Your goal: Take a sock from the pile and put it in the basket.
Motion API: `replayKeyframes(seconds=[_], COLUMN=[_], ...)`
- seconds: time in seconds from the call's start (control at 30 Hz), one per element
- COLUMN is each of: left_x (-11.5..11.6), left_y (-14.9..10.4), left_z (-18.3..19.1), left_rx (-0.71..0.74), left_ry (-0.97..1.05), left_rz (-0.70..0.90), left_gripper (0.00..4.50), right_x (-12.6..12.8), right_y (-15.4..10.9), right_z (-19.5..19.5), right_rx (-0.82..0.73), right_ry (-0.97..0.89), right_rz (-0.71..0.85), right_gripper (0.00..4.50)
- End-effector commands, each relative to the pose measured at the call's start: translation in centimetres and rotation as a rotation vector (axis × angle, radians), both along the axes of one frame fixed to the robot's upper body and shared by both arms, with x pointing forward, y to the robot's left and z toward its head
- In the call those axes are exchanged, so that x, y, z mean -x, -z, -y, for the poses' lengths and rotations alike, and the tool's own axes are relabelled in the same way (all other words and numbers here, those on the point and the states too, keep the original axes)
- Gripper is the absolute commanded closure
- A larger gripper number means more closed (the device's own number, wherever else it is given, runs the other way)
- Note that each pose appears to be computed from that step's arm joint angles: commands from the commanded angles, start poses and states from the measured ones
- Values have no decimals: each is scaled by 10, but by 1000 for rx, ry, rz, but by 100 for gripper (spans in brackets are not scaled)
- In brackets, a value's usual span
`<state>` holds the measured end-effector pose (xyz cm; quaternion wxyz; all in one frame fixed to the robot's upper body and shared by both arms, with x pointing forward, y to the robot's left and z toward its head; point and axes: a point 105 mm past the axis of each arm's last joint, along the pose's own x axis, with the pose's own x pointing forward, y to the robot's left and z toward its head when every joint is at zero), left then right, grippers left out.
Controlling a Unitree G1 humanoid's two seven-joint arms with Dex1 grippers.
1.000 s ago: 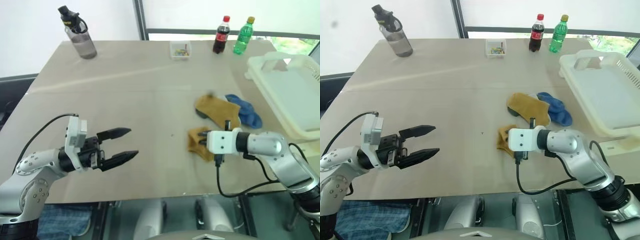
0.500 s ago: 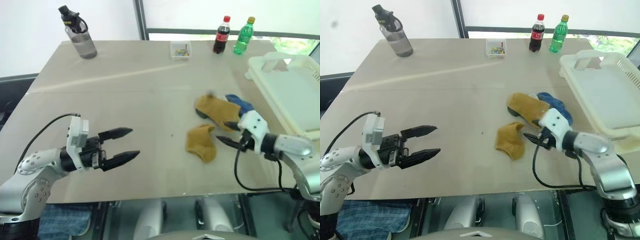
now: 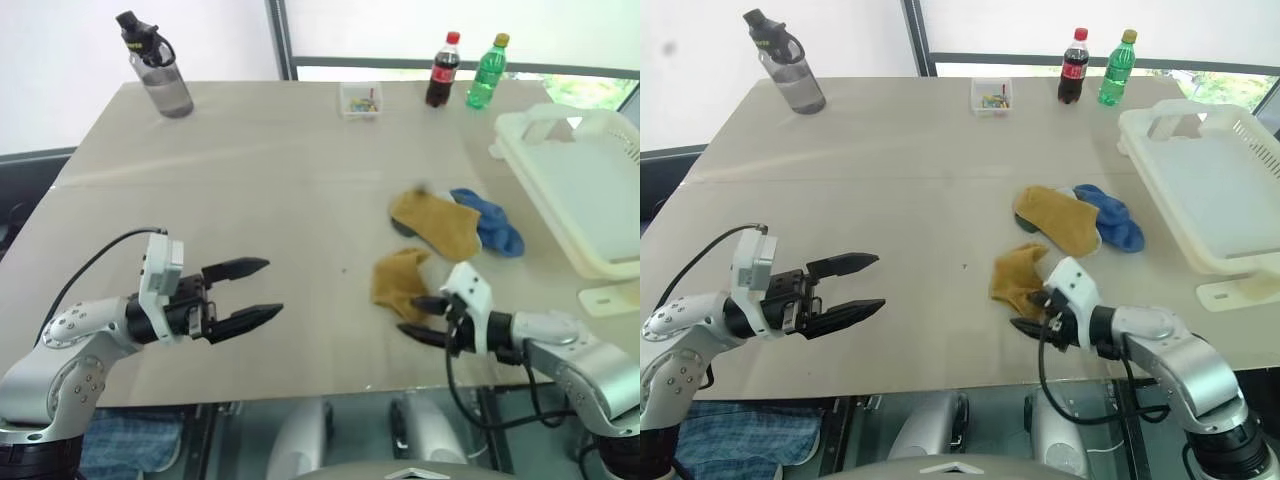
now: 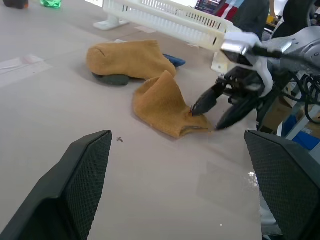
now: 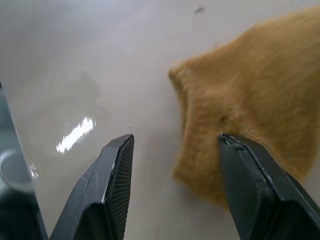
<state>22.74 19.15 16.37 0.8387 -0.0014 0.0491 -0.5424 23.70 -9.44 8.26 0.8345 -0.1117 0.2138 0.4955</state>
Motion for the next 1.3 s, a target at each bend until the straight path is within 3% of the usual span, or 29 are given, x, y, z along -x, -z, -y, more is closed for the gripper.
replayKeyframes(seconds=[0.03, 0.2, 0.33, 0.53, 0.63, 0.8, 0.97, 1.17, 1.3], left_x=[1, -2, -3, -4, -4, -4, -3, -3, -4], left_y=[-7, -7, -8, -8, -8, -8, -6, -6, -6], left_z=[3, 5, 6, 9, 11, 11, 13, 11, 11], left_rx=[-6, -5, -4, 1, 5, 8, 11, 10, 10], left_ry=[20, 28, 34, 50, 56, 61, 66, 65, 66], left_rz=[30, 34, 35, 32, 32, 29, 23, 22, 21], left_gripper=[0, 0, 0, 0, 0, 0, 0, 0, 0], right_x=[-10, -22, -26, -41, -33, -21, -6, -48, -61], right_y=[13, 3, -2, -26, -29, -20, 11, 10, 0], right_z=[-8, -49, -78, -113, -122, -97, -45, 5, 11], right_rx=[120, -8, -10, -105, -134, -70, 139, 319, 266], right_ry=[-40, -87, -191, -225, -263, -312, -364, -169, -86], right_rz=[77, 78, 108, 156, 114, 59, -22, 124, 154], right_gripper=[180, 180, 180, 180, 180, 180, 180, 180, 180])
